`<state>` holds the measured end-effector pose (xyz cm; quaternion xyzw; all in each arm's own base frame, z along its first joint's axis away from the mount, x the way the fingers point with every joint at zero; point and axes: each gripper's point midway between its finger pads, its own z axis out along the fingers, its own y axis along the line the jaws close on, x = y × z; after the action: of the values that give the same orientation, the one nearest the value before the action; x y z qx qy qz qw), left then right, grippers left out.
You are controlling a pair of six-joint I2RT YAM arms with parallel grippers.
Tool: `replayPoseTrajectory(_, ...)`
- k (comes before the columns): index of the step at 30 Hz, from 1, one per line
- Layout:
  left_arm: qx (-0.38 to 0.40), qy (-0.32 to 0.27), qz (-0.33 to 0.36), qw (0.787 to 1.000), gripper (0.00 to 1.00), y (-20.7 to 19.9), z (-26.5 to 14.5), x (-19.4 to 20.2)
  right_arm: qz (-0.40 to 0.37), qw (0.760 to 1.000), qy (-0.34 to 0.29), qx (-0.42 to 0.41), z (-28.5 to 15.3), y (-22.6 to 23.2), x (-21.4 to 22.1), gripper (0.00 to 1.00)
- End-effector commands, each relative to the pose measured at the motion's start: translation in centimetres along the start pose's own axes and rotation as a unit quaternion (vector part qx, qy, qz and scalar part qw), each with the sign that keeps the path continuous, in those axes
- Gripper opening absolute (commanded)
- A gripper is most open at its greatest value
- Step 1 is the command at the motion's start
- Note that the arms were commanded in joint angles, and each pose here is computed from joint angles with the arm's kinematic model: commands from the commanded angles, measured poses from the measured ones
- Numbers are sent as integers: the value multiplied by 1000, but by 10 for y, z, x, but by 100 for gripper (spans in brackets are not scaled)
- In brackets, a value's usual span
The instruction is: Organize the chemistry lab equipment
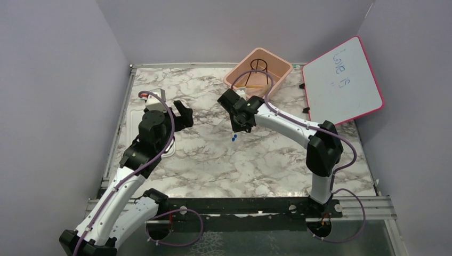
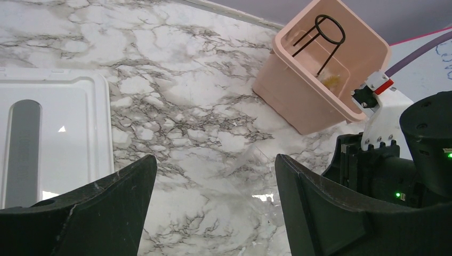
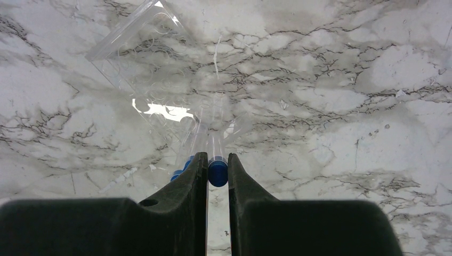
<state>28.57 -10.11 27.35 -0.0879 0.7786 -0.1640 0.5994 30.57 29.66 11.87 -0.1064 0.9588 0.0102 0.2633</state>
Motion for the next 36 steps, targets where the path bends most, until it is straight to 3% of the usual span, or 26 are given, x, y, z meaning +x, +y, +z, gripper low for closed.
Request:
replayPoseTrajectory(1,-14,-4,5,1000,84,6,1,1,-9,1000,3,16,8,0,5,8)
replayPoseTrajectory(14,-13,0,6,1000,84,6,2,3,-10,998,-14,53,12,-13,3,8)
replayPoseTrajectory(20,-13,1,6,1000,84,6,3,4,-11,999,-14,31,13,-5,4,9)
replayPoseTrajectory(25,-13,2,6,1000,84,6,3,4,-12,1000,3,20,16,0,11,17)
replayPoseTrajectory(30,-14,2,6,1000,84,6,3,5,3,1000,-10,-1,4,6,3,36)
replayPoseTrajectory(36,-13,3,7,1000,85,6,3,5,22,999,-38,-11,-12,5,-11,39)
